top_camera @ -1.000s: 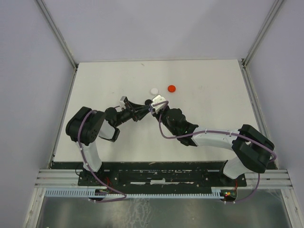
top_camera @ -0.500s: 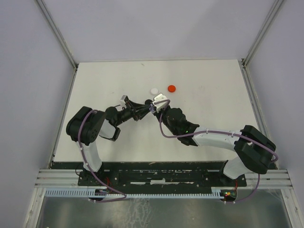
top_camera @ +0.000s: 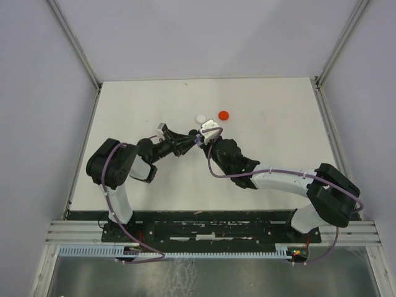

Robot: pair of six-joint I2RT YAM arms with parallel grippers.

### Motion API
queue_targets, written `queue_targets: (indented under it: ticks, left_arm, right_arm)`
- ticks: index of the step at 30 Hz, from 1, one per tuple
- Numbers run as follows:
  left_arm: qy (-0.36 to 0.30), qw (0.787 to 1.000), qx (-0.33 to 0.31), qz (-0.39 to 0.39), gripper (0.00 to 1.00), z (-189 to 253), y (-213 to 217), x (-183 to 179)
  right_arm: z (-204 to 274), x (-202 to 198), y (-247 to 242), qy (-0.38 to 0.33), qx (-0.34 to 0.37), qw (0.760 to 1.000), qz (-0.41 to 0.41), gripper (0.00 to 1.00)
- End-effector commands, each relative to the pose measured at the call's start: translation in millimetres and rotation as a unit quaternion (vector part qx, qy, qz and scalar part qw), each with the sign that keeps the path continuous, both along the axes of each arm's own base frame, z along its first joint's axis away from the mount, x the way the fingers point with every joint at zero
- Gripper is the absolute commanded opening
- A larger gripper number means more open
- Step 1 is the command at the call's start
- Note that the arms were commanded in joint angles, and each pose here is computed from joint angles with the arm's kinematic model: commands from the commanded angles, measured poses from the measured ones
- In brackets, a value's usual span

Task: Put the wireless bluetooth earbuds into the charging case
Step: Place the earbud in the charging case.

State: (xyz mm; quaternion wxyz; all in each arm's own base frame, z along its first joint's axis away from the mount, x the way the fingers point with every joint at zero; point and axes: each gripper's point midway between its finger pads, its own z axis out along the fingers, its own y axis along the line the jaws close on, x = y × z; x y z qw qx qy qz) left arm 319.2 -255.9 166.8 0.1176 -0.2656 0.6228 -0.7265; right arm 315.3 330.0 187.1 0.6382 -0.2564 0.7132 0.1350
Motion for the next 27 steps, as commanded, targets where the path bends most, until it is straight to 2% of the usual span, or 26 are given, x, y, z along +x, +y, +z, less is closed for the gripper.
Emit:
queue_targets:
  ticks: [1,27]
  left_arm:
    - [-0.061,0.998,-0.025,0.016,0.03,31.9,1.6,6.1]
    - [-0.068,0.998,-0.01,0.013,0.03,25.8,0.5,4.5]
  right_arm:
    - [26.3,-1.8,8.9,-0.001,0.04,0.999,0.004,0.21]
    - [34.7,-5.3,18.0,0.016,0.063,0.998,0.018,0.29]
